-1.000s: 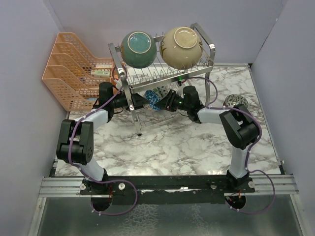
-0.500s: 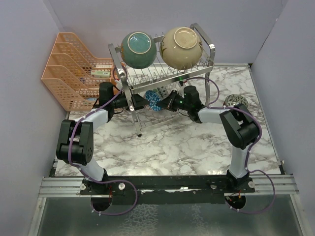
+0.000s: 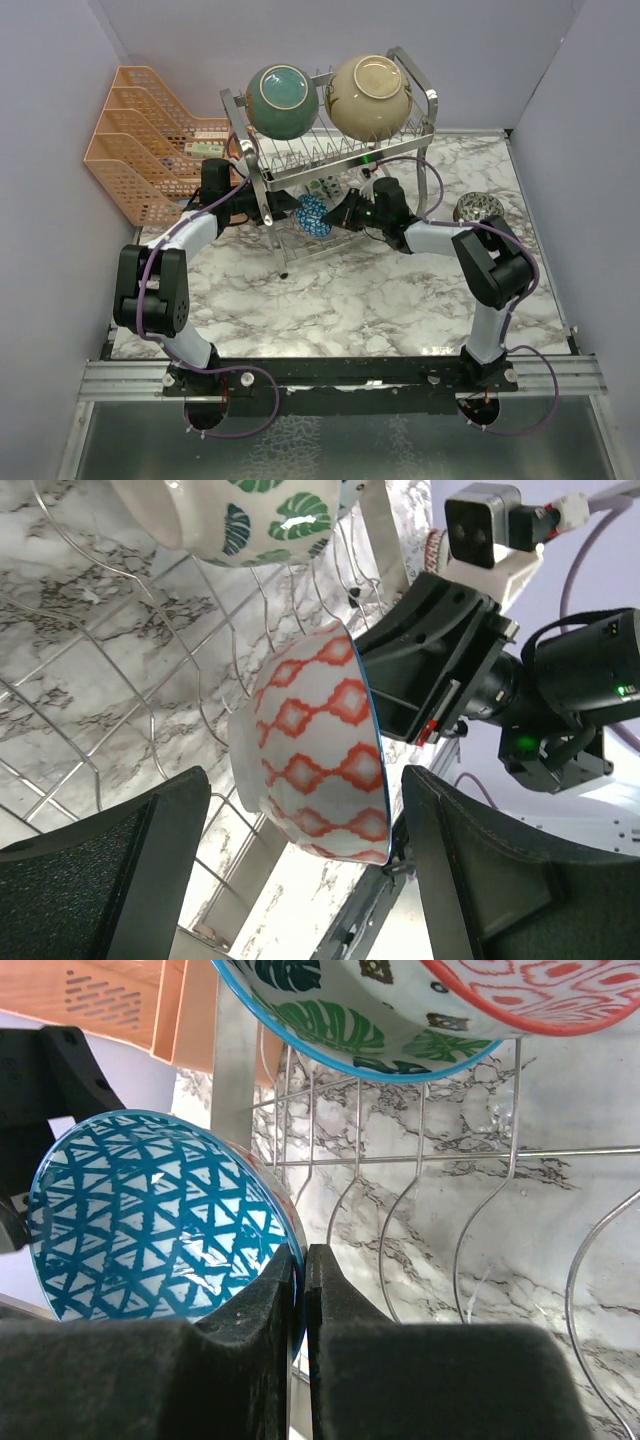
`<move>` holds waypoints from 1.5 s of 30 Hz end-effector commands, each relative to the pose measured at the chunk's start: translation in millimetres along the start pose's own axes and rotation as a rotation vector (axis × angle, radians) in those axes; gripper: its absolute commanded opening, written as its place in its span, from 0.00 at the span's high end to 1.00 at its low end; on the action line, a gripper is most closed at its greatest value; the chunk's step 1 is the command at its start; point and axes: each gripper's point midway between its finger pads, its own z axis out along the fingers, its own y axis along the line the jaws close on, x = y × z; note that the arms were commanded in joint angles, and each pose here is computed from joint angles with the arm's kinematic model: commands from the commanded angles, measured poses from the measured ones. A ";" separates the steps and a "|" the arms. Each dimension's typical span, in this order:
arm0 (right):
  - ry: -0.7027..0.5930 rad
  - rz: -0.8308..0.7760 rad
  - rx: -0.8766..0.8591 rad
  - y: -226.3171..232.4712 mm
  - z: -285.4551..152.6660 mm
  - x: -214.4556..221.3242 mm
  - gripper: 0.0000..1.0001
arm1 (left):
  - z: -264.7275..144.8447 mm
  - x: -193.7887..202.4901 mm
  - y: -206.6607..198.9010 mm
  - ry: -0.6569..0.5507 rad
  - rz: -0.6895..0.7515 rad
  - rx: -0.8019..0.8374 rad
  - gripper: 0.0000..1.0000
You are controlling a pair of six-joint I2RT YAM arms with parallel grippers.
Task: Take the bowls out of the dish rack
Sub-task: Place the bowl with the bowl.
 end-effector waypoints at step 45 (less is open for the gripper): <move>-0.078 -0.209 0.028 26.9 -88.4 7.8 0.98 | -78.1 2.2 77.3 -0.024 0.150 -0.800 0.19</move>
